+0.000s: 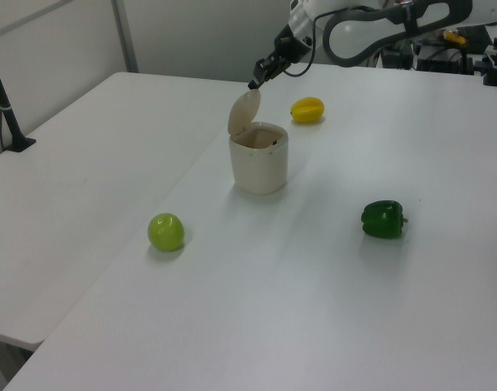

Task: Close garbage bin
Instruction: 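Push the raised lid down with the gripper fingertips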

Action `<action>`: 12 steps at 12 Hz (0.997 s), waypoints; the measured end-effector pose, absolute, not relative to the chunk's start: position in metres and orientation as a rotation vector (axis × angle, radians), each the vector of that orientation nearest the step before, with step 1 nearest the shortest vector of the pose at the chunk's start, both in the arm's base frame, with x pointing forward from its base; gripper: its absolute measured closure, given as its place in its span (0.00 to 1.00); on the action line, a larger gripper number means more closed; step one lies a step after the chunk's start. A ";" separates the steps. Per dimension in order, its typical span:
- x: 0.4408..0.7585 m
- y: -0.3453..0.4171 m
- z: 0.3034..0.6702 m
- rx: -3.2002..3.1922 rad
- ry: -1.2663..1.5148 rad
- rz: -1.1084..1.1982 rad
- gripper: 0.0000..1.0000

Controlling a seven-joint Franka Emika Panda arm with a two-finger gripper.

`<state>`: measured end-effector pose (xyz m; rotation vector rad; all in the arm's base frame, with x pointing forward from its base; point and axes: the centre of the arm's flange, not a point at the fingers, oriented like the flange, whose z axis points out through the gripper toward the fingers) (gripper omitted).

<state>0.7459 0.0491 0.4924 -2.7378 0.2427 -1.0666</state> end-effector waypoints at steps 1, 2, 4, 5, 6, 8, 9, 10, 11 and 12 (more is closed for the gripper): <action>0.746 0.051 0.493 -2.737 0.240 -1.067 0.99; 0.746 0.052 0.493 -2.737 0.237 -1.067 0.99; 0.746 0.054 0.492 -2.736 0.233 -1.065 0.99; 0.746 0.055 0.491 -2.737 0.231 -1.063 0.99; 0.746 0.057 0.487 -2.748 0.228 -1.036 0.99; 0.743 0.059 0.470 -2.809 0.215 -0.884 0.99; 0.741 0.060 0.463 -2.834 0.206 -0.816 0.99; 0.740 0.061 0.460 -2.845 0.200 -0.782 0.99; 0.739 0.061 0.457 -2.858 0.196 -0.744 0.99; 0.738 0.062 0.454 -2.865 0.194 -0.721 0.99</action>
